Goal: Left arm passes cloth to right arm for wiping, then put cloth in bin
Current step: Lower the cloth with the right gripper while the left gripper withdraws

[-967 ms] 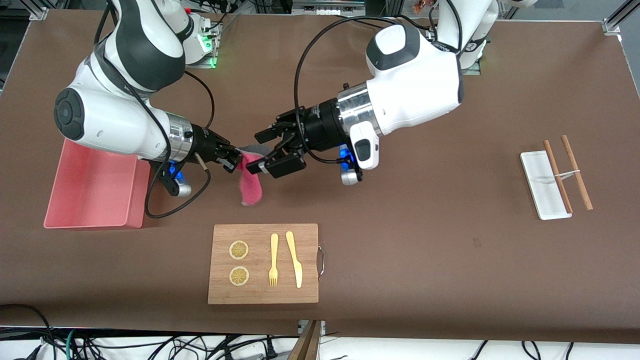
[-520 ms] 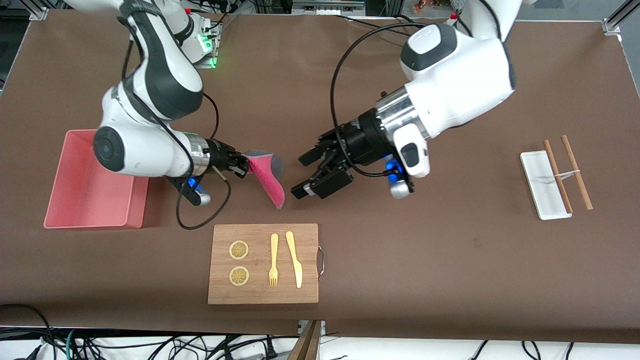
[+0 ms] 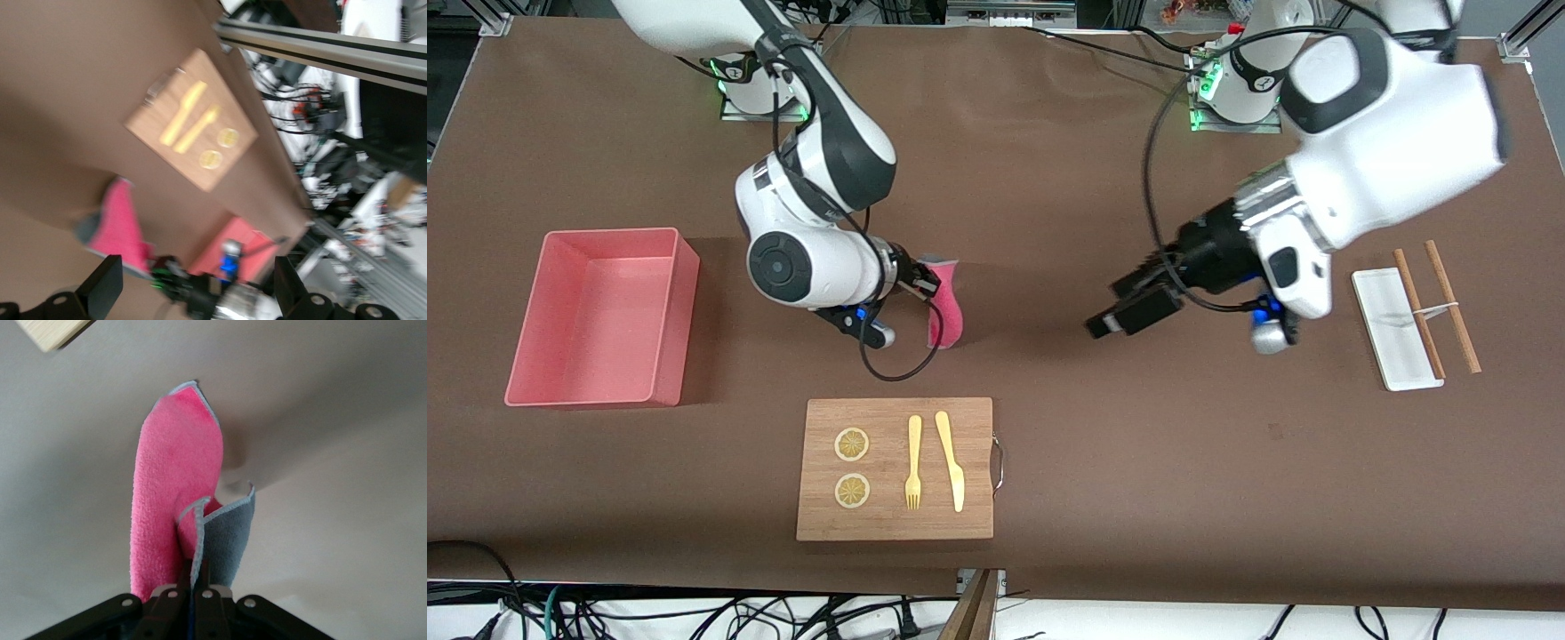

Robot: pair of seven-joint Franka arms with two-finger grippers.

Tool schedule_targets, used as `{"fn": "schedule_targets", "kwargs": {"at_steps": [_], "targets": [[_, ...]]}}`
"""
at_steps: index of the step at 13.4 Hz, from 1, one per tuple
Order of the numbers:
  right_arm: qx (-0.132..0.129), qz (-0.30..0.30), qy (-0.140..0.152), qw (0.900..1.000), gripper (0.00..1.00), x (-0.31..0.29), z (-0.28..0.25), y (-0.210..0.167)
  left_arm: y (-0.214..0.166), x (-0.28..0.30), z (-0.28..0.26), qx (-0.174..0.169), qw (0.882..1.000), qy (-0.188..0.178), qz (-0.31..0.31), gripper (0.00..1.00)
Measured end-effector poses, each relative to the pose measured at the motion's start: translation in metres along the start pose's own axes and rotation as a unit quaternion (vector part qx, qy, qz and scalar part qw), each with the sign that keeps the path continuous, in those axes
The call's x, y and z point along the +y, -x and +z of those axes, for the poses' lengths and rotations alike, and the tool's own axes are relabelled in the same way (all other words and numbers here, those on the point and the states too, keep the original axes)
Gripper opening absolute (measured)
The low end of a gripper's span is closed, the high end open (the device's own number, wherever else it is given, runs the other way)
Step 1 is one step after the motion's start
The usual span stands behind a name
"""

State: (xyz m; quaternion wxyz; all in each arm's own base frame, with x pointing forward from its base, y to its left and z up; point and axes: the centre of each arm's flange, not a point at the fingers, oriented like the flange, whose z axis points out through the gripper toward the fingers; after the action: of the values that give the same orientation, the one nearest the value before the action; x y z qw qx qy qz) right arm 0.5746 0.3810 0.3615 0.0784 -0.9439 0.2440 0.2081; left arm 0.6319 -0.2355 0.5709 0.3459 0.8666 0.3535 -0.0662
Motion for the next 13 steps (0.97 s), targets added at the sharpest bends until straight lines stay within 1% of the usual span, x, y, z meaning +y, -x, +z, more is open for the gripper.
{"fn": "schedule_targets", "kwargs": {"at_steps": [2,3,4,6,8,9,10,11,13], "targets": [[-0.004,-0.007,0.009,1.0,0.02,-0.006,0.012,0.009,-0.015,-0.025,-0.034,0.009,0.997,-0.066,0.045,1.0],[-0.008,-0.007,0.016,1.0,0.02,-0.007,0.023,0.008,-0.018,-0.038,-0.047,0.017,0.991,-0.108,0.073,1.0],[-0.012,-0.005,0.029,1.0,0.02,-0.006,0.037,0.004,-0.02,-0.049,-0.059,0.026,0.983,-0.151,0.1,1.0],[-0.018,-0.02,0.069,0.997,0.02,0.005,0.068,-0.012,-0.027,-0.075,-0.082,0.035,0.961,-0.233,0.143,1.0],[-0.024,-0.037,0.11,0.993,0.02,0.028,0.088,-0.036,-0.036,-0.103,-0.1,0.047,0.934,-0.303,0.184,1.0],[-0.026,-0.043,0.129,0.99,0.02,0.044,0.087,-0.053,-0.039,-0.118,-0.105,0.053,0.919,-0.335,0.202,1.0],[-0.03,-0.054,0.145,0.987,0.02,0.062,0.08,-0.072,-0.042,-0.134,-0.11,0.056,0.907,-0.36,0.212,1.0],[-0.036,-0.064,0.155,0.985,0.02,0.083,0.07,-0.093,-0.045,-0.15,-0.115,0.053,0.899,-0.377,0.217,1.0],[-0.051,-0.078,0.166,0.982,0.02,0.131,0.048,-0.139,-0.048,-0.177,-0.118,0.05,0.891,-0.393,0.221,1.0]]}}
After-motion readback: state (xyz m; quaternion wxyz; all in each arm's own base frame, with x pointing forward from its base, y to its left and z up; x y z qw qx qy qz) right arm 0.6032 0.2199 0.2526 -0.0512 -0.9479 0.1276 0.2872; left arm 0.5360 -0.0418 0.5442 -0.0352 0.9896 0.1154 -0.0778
